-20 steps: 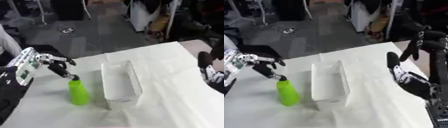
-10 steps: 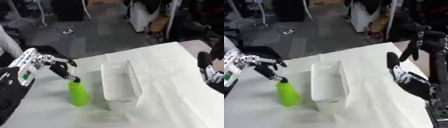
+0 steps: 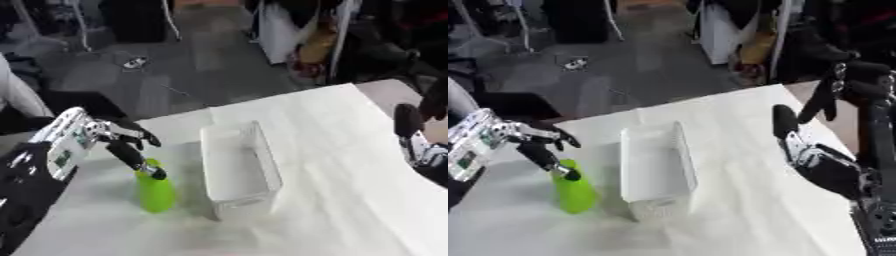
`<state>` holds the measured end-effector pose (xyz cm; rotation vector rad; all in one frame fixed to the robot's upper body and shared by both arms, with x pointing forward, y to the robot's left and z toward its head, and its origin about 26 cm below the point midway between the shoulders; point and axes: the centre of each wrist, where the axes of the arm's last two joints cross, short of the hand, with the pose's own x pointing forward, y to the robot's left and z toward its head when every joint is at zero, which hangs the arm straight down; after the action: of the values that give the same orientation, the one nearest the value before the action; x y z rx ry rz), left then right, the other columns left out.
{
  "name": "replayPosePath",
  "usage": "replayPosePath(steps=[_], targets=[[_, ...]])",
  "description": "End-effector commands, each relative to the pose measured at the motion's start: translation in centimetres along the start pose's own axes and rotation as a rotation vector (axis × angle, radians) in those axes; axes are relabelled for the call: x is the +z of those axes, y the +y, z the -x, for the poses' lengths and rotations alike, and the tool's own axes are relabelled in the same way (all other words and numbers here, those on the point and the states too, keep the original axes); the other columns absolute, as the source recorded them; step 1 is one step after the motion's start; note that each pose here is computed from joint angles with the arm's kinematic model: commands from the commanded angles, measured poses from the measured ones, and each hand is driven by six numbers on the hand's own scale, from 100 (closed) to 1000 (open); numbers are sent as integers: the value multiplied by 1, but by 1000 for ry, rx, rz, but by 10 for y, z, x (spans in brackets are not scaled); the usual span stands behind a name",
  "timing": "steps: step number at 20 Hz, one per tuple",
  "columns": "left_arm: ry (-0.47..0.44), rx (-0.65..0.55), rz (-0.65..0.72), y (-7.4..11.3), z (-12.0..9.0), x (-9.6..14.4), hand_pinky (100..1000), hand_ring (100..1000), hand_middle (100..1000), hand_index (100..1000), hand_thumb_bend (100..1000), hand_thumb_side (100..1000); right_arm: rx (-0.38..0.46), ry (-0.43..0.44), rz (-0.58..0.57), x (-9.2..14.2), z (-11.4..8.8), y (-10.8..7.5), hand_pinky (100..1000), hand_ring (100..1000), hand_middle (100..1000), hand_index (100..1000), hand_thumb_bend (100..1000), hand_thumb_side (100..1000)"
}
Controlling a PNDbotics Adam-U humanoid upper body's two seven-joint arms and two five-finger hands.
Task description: Pick up objects on the table and place them in the box.
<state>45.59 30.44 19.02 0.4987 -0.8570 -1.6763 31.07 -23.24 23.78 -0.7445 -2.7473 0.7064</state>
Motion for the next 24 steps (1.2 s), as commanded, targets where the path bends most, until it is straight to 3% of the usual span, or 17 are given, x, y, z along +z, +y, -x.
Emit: replayPosePath(steps=[1, 16, 24], targets=[[-10, -12, -12, 5, 1, 4, 699, 965, 1000, 1000, 655, 657, 2, -32, 11, -8, -3, -5, 137, 302, 299, 359, 304, 446], [13, -38, 38, -8, 5, -10, 716, 978, 1000, 1000, 667, 601, -4, -38, 13, -9, -4, -4, 136, 302, 299, 359, 304, 446], [16, -19, 38, -10, 11, -12, 674, 959, 1000, 1000, 657, 566, -4, -38, 13, -9, -4, -4, 136, 302, 299, 359, 303, 445]])
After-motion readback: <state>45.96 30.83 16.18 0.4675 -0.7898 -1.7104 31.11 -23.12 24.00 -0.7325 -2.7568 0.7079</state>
